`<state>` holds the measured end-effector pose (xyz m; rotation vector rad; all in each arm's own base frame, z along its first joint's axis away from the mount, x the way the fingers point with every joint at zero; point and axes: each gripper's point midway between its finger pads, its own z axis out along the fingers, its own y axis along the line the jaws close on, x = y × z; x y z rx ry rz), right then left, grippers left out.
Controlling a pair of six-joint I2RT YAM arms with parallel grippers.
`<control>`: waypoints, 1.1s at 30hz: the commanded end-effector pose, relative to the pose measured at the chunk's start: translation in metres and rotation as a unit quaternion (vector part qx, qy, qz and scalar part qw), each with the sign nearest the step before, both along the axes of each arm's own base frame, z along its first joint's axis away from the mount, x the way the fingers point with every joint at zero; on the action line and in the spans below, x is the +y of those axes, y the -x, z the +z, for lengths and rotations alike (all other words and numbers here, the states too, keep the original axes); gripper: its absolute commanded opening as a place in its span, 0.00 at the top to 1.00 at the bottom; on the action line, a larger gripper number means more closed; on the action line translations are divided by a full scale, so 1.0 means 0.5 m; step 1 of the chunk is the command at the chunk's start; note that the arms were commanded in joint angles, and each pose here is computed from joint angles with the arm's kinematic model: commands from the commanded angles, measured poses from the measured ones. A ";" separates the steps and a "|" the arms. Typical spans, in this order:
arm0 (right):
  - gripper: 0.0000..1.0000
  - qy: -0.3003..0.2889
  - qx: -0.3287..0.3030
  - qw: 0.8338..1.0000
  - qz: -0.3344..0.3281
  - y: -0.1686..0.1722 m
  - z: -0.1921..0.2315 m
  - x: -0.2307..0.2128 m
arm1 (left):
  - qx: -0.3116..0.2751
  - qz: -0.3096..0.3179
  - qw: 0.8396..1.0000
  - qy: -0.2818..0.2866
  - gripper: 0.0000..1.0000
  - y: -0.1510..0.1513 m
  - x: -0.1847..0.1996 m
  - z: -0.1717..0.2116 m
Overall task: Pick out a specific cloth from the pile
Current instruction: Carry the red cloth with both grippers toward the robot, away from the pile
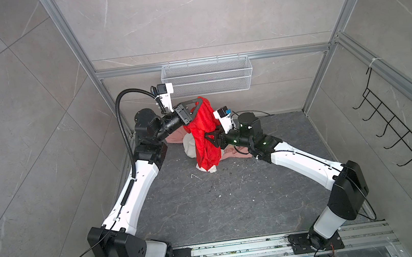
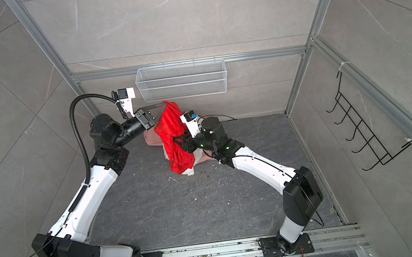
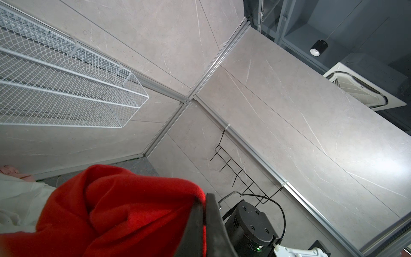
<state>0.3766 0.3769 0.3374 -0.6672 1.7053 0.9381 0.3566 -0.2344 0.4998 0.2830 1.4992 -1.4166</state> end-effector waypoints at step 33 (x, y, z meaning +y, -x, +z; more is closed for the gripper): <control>1.00 -0.008 0.045 0.997 0.058 0.161 0.029 -0.043 | -0.026 0.038 0.998 -0.051 1.00 0.135 0.037 -0.016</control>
